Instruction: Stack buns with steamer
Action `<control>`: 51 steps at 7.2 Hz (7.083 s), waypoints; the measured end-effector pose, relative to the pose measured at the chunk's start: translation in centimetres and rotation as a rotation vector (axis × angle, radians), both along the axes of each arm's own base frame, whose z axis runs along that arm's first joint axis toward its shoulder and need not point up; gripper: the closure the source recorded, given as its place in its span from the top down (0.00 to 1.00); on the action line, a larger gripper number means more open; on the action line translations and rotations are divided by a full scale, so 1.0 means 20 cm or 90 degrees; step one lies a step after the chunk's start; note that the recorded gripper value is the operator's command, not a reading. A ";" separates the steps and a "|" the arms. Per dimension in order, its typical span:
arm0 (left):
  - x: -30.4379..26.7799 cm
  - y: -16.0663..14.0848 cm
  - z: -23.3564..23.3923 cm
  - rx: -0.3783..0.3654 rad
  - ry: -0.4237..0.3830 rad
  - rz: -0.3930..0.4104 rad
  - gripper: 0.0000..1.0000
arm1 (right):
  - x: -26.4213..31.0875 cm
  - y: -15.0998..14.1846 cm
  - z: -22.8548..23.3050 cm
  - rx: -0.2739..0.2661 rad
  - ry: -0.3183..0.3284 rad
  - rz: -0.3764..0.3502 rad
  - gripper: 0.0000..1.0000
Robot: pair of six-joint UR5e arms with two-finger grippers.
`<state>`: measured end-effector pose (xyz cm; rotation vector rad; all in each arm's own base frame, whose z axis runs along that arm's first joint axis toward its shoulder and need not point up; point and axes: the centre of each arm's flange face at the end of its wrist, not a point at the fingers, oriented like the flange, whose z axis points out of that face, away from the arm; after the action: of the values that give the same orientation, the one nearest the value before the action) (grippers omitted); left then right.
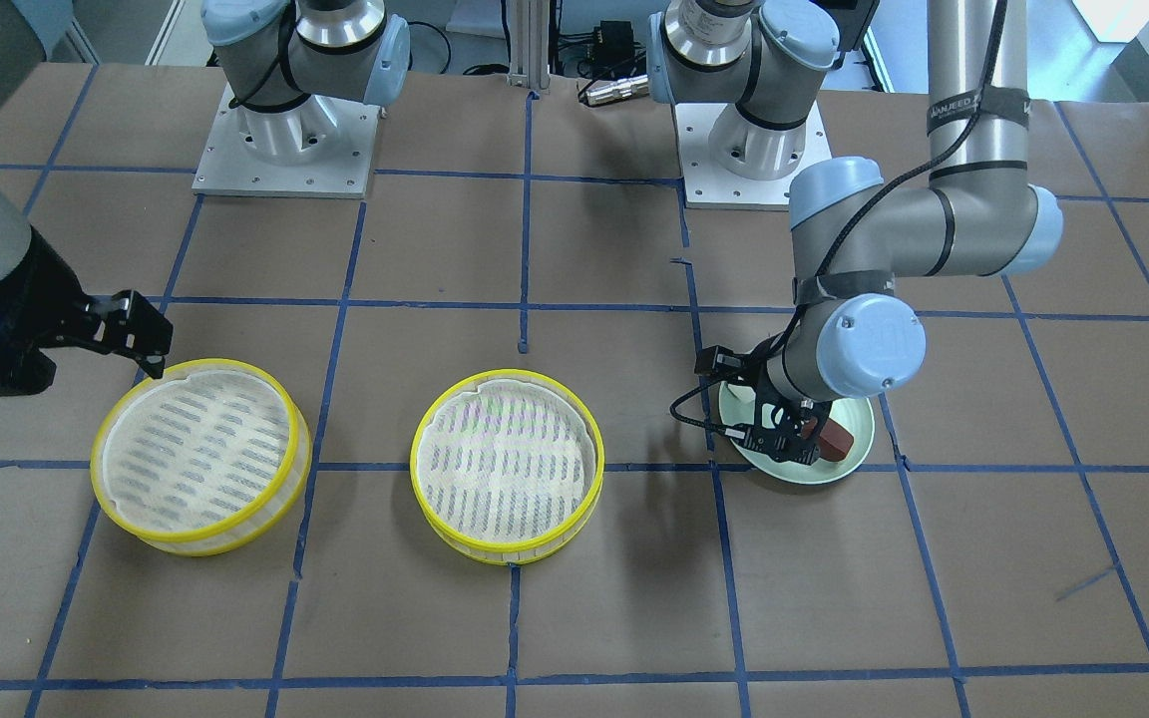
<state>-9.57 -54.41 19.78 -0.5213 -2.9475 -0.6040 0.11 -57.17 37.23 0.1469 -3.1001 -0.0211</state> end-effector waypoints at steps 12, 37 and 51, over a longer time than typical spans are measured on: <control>-0.42 -0.19 0.46 -0.054 0.134 0.300 0.01 | -0.38 0.10 -0.79 0.019 0.048 -0.049 0.16; 0.20 -0.16 0.09 -0.103 -0.162 0.111 0.13 | 1.30 0.15 -0.45 0.029 -0.007 -0.239 0.09; -0.74 -0.23 0.71 0.005 0.224 0.465 1.00 | 0.61 0.32 0.60 -0.026 -0.028 -0.170 0.99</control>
<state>-24.45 -58.94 33.89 0.4095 -2.5204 -0.3763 12.35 -50.86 49.28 -0.2707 -3.1361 0.0383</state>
